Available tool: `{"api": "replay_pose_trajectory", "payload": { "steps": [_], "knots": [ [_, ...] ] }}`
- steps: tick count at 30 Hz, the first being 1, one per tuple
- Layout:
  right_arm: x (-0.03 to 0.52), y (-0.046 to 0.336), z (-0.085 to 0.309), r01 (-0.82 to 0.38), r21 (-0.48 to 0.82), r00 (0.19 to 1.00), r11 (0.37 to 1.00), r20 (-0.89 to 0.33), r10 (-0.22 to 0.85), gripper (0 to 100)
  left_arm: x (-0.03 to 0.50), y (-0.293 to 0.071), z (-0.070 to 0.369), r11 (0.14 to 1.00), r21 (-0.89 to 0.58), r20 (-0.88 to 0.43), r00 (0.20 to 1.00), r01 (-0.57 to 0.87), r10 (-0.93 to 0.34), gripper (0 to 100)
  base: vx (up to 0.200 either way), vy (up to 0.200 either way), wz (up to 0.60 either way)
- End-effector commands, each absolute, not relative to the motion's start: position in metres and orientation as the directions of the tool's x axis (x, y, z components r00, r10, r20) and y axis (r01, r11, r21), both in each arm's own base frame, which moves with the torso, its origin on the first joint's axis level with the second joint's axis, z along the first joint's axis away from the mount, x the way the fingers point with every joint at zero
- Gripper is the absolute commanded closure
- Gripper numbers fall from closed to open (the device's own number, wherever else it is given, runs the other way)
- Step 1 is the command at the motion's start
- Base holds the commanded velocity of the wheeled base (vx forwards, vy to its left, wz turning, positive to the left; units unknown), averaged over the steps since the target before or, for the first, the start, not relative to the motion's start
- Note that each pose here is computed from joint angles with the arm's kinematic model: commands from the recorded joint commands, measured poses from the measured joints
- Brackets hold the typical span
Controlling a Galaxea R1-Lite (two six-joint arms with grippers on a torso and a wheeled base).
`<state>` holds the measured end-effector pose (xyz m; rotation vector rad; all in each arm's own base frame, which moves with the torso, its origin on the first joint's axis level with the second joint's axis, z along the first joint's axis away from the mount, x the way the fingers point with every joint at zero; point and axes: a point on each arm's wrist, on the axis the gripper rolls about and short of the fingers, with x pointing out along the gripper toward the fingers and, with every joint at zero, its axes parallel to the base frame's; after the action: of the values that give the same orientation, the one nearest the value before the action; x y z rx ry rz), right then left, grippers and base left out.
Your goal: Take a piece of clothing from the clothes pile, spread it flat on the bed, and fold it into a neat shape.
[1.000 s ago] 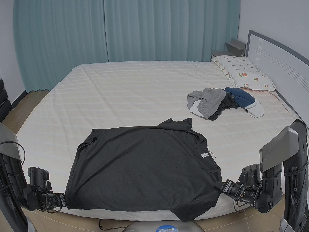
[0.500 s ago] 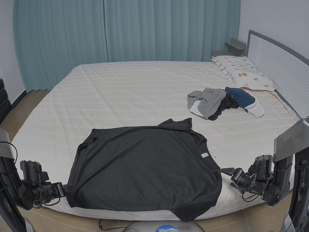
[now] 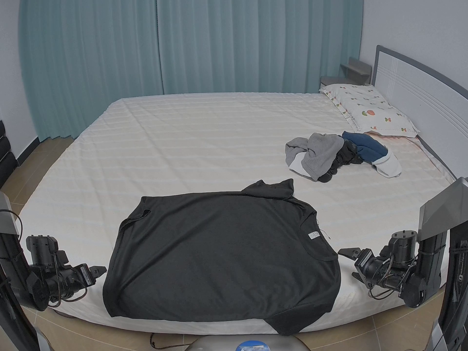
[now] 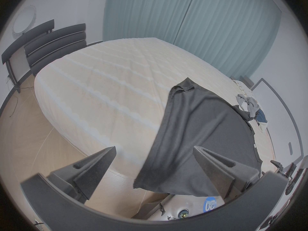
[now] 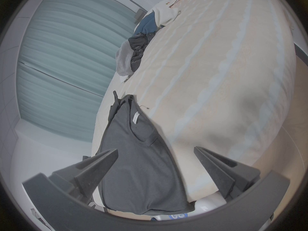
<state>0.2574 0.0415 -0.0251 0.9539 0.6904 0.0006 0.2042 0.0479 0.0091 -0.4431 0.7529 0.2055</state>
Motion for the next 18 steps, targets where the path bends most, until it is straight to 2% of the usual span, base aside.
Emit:
{"api": "replay_pose_trajectory", "payload": {
  "steps": [1,12,18],
  "knots": [
    [0.258,0.042,-0.025,0.290,0.756,0.793,0.586,-0.533,0.295,0,0.206,0.049,0.007,0.886,-0.314,-0.702,0.712,-0.341,0.025,0,0.000,0.000,0.00],
    [0.263,0.034,-0.022,0.301,0.768,0.813,0.565,-0.516,0.270,0,0.212,0.054,0.001,0.871,-0.341,-0.705,0.709,-0.354,0.011,0,0.000,0.000,0.00],
    [0.263,0.034,-0.023,0.304,0.768,0.811,0.564,-0.519,0.269,0,0.217,0.060,0.002,0.845,-0.411,-0.682,0.730,-0.343,-0.035,0,0.000,0.000,0.00]
  ]
}}
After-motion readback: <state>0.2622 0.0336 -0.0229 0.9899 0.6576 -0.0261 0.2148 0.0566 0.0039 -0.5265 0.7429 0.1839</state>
